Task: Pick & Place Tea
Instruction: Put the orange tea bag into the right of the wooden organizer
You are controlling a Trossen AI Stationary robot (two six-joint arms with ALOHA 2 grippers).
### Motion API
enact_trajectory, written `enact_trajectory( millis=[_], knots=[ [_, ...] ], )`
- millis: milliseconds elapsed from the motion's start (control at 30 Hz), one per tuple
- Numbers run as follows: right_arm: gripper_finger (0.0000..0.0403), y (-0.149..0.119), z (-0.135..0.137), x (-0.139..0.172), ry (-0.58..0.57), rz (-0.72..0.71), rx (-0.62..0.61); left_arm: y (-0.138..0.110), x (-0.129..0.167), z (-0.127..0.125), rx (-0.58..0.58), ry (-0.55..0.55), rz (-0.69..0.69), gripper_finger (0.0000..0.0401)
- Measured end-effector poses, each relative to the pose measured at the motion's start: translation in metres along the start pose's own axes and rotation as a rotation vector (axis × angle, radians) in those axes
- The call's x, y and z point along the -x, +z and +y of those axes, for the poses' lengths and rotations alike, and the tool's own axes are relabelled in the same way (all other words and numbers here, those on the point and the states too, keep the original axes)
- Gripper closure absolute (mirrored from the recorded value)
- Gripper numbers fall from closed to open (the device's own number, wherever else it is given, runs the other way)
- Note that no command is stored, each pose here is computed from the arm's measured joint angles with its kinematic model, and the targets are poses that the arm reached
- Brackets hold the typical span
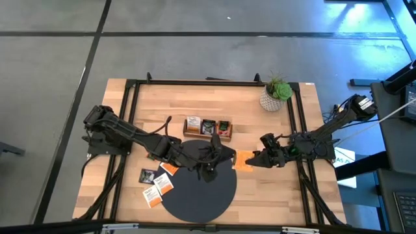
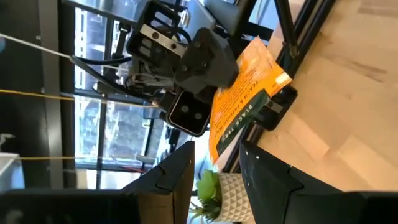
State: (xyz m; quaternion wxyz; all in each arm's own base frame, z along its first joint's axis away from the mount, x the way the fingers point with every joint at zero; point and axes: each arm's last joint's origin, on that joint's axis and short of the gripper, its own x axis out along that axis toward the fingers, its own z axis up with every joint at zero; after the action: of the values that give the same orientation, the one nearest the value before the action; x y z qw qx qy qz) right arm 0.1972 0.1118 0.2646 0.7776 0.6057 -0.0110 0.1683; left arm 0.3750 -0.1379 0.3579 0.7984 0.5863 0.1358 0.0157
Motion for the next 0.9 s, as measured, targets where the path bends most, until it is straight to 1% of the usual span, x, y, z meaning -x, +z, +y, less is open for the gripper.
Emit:
enact_trajectory(
  millis=[233,433,600,900],
  knots=[
    [0.0387,0.001,-0.0053,-0.0053,-0.029,-0.021,0.008,0.0025,0.0015,-0.0011,-0.076,-0.004,-0.011,0.0276],
    [0.0366,0.0053,-0.0079,-0.0069,-0.038,-0.042,-0.009,0.0024,0.0017,-0.0037,-0.096,-0.031,-0.022,0.028],
    [0.036,0.0058,-0.0081,-0.0071,-0.04,-0.046,0.001,0.0021,0.0017,-0.0045,-0.1,-0.036,-0.016,0.0299],
    [0.0358,0.0058,-0.0081,-0.007,-0.041,-0.047,0.018,0.002,0.0017,-0.0046,-0.099,-0.036,-0.013,0.0349]
  ],
)
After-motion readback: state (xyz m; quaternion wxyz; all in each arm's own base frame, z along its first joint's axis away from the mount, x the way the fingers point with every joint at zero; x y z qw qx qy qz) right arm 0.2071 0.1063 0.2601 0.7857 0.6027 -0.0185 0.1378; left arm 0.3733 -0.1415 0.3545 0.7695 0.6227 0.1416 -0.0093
